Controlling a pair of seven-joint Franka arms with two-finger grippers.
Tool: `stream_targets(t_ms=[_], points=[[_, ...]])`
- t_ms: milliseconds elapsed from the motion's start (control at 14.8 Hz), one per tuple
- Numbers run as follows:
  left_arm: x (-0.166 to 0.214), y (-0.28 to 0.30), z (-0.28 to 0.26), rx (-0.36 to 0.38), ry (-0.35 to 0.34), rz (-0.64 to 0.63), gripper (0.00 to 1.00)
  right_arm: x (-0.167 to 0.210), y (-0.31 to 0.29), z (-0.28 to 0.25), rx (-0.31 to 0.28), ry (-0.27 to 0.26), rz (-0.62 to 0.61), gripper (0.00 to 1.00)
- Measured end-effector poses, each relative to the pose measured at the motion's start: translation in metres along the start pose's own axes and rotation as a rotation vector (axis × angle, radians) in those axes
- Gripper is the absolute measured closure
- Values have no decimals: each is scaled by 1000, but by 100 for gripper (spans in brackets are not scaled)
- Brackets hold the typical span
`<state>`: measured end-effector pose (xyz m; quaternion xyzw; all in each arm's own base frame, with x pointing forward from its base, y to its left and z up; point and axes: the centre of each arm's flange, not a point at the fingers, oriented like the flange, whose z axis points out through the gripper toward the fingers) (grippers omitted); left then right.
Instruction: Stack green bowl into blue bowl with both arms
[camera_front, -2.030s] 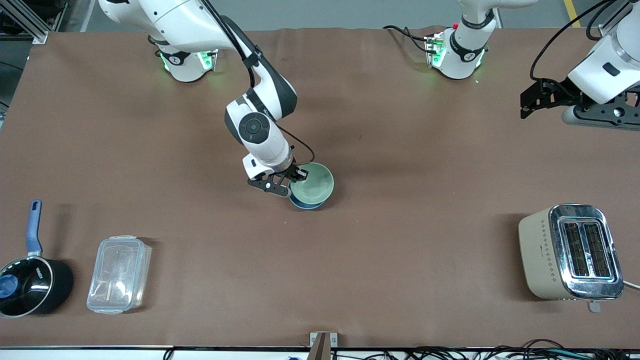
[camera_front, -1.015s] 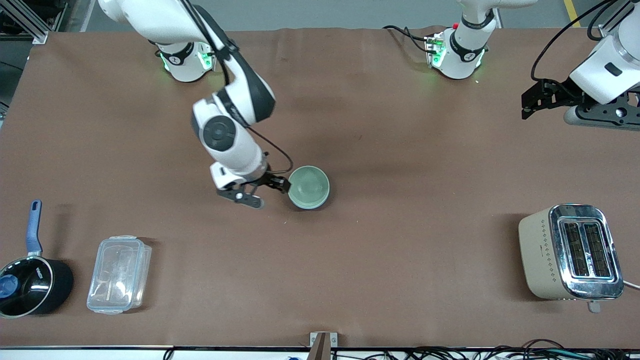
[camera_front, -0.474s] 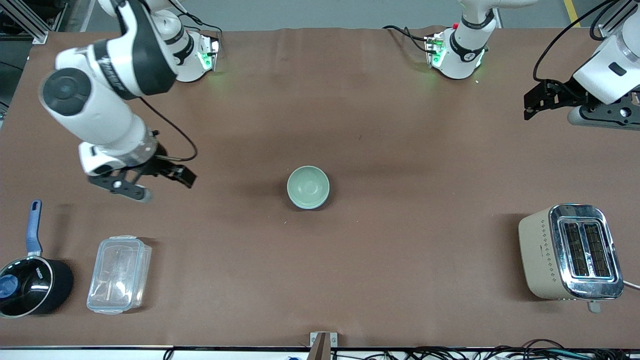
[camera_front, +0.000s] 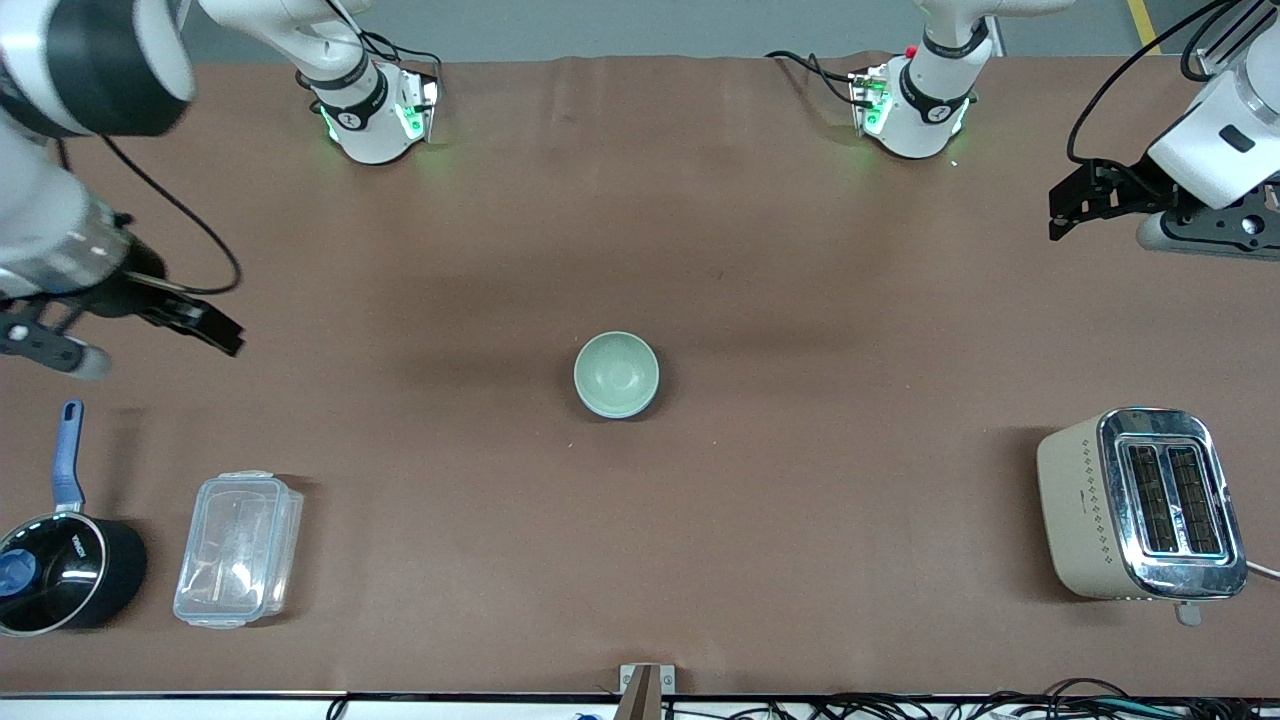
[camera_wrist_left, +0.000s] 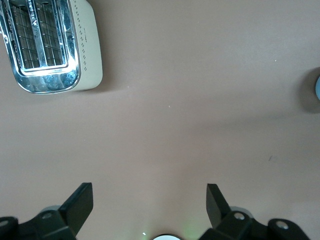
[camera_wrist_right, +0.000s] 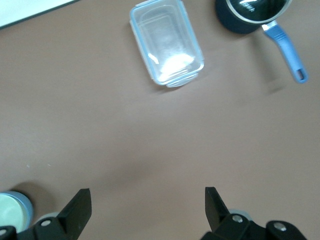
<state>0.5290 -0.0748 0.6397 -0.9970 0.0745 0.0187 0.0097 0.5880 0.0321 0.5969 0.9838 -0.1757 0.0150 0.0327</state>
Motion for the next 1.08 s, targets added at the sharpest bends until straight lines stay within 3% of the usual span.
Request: stream_targets(t_ms=[135, 338, 541, 812, 1083], points=[[0, -1, 0, 0, 0, -2, 0, 9, 45, -15, -1, -15, -43, 0], [0, -1, 0, 0, 0, -2, 0, 11, 94, -44, 50, -43, -114, 0], [0, -2, -1, 0, 1, -3, 0, 4, 92, -60, 64, -48, -145, 0], [0, -2, 0, 0, 1, -4, 0, 3, 86, -44, 58, -86, -209, 0], [0, -2, 0, 0, 1, -4, 0, 3, 89, -42, 58, -89, -226, 0]])
